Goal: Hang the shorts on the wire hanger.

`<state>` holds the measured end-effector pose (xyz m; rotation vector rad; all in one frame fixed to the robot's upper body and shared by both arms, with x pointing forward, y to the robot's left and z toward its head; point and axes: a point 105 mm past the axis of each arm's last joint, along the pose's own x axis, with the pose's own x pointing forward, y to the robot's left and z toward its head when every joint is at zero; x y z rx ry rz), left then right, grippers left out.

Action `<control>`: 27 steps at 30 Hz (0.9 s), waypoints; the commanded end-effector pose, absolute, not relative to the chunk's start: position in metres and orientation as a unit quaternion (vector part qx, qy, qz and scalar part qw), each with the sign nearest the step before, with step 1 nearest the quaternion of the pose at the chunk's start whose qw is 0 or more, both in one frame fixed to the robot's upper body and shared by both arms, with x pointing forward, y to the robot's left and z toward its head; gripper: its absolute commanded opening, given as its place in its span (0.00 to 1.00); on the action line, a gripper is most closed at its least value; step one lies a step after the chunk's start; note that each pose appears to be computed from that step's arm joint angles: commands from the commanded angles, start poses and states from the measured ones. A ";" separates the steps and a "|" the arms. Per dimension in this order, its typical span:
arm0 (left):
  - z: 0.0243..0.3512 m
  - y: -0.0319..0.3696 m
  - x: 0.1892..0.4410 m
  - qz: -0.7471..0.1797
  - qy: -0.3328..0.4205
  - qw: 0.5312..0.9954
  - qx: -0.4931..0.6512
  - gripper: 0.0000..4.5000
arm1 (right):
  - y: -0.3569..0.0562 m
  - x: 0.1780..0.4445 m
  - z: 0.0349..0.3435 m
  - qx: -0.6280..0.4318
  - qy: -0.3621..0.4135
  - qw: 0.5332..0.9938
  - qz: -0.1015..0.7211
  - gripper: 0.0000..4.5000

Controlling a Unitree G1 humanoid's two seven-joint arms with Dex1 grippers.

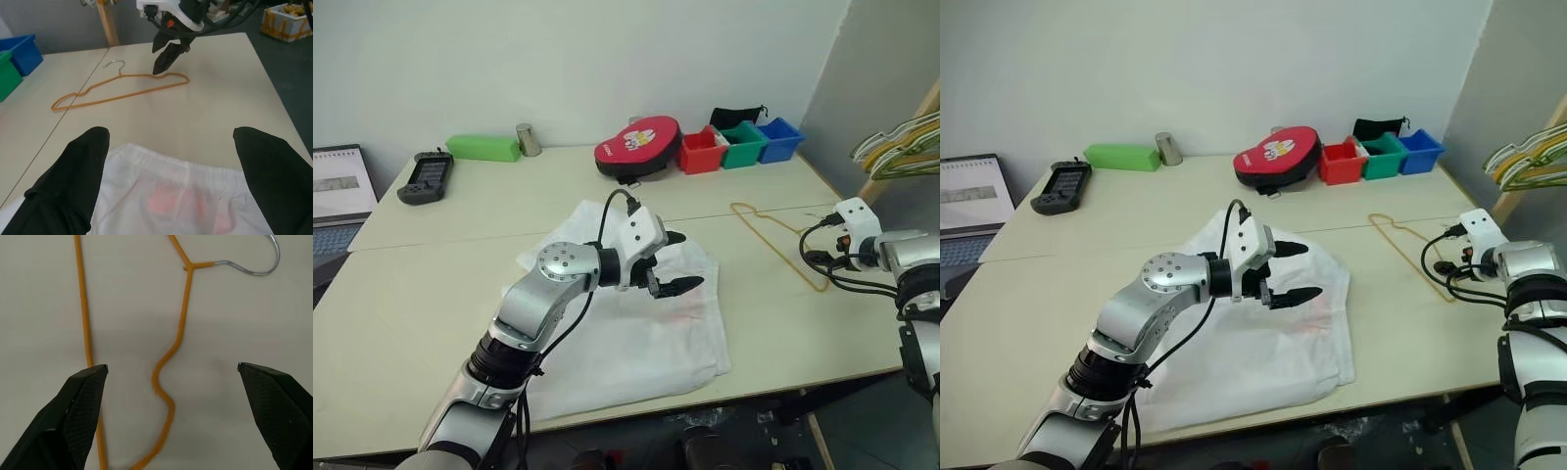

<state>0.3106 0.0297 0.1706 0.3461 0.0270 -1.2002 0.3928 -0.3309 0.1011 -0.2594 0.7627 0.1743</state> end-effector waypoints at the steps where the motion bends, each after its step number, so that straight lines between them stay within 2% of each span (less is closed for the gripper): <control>1: 0.179 0.034 0.315 -0.539 -0.003 0.826 0.164 0.96 | -0.329 0.398 0.107 -0.123 0.357 0.922 0.087 1.00; 8: 0.181 0.034 0.315 -0.527 -0.005 0.835 0.159 0.96 | -0.339 0.391 0.094 -0.127 0.372 0.917 0.066 1.00; 16: 0.179 0.038 0.314 -0.516 0.002 0.841 0.162 0.96 | -0.347 0.385 0.088 -0.034 0.363 0.931 0.012 1.00; 20: 0.179 0.037 0.313 -0.519 0.002 0.839 0.165 0.98 | -0.342 0.385 0.083 0.016 0.362 0.932 0.005 0.86; 27: 0.183 0.042 0.317 -0.516 0.001 0.839 0.173 0.98 | -0.337 0.377 0.068 0.033 0.385 0.922 0.015 0.48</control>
